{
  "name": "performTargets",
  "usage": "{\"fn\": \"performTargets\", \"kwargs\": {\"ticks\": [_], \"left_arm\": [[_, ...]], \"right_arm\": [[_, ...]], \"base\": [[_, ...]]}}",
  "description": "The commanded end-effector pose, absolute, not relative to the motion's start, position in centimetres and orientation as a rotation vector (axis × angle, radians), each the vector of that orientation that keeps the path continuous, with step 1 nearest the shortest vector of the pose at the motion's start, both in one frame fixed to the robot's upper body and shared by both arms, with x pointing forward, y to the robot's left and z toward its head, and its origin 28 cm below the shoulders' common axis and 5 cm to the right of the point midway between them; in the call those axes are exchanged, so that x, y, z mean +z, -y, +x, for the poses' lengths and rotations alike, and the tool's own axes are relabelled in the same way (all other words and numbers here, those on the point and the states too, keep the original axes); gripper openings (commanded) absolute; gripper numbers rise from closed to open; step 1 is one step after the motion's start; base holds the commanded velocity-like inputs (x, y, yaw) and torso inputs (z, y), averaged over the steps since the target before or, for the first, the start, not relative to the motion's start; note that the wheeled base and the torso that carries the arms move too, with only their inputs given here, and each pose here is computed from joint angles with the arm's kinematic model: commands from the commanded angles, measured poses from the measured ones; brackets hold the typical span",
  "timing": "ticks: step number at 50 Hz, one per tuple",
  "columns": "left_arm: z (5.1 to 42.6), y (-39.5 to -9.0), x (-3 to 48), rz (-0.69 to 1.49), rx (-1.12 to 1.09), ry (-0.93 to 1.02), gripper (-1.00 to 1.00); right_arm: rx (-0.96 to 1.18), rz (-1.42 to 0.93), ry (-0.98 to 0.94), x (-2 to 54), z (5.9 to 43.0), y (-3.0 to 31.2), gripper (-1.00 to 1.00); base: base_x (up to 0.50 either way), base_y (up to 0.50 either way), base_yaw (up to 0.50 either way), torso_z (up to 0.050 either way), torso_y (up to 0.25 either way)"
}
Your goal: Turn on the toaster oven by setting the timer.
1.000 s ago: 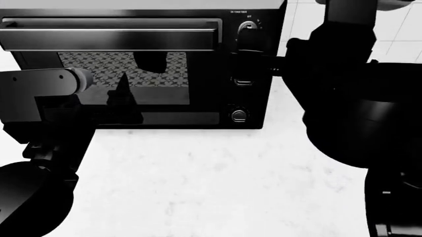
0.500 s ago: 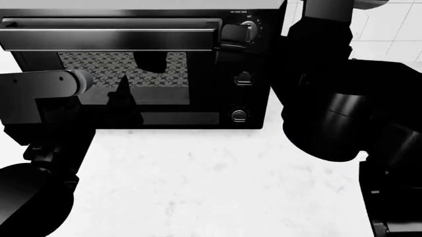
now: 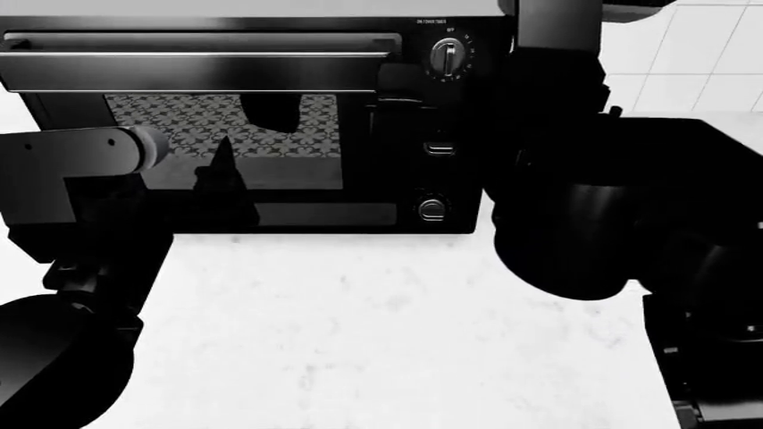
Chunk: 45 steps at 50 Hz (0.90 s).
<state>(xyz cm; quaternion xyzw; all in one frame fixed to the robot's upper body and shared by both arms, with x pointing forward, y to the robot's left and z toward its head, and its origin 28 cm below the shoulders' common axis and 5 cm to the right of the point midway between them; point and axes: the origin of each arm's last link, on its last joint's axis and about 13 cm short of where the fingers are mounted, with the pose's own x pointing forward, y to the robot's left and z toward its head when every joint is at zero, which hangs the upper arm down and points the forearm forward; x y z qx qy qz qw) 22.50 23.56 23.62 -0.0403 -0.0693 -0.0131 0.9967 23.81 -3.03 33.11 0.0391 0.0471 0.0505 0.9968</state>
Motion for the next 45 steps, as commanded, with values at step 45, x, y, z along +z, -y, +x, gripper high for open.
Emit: {"fn": "performTargets", "kwargs": {"ticks": [45], "left_arm": [[22.44, -23.64, 23.58, -0.084, -0.023, 0.137, 1.00]], "right_arm": [[0.093, 0.043, -0.084, 32.89, 24.17, 3.07, 1.00]], "base": [[0.00, 0.00, 0.00, 0.000, 0.000]]}}
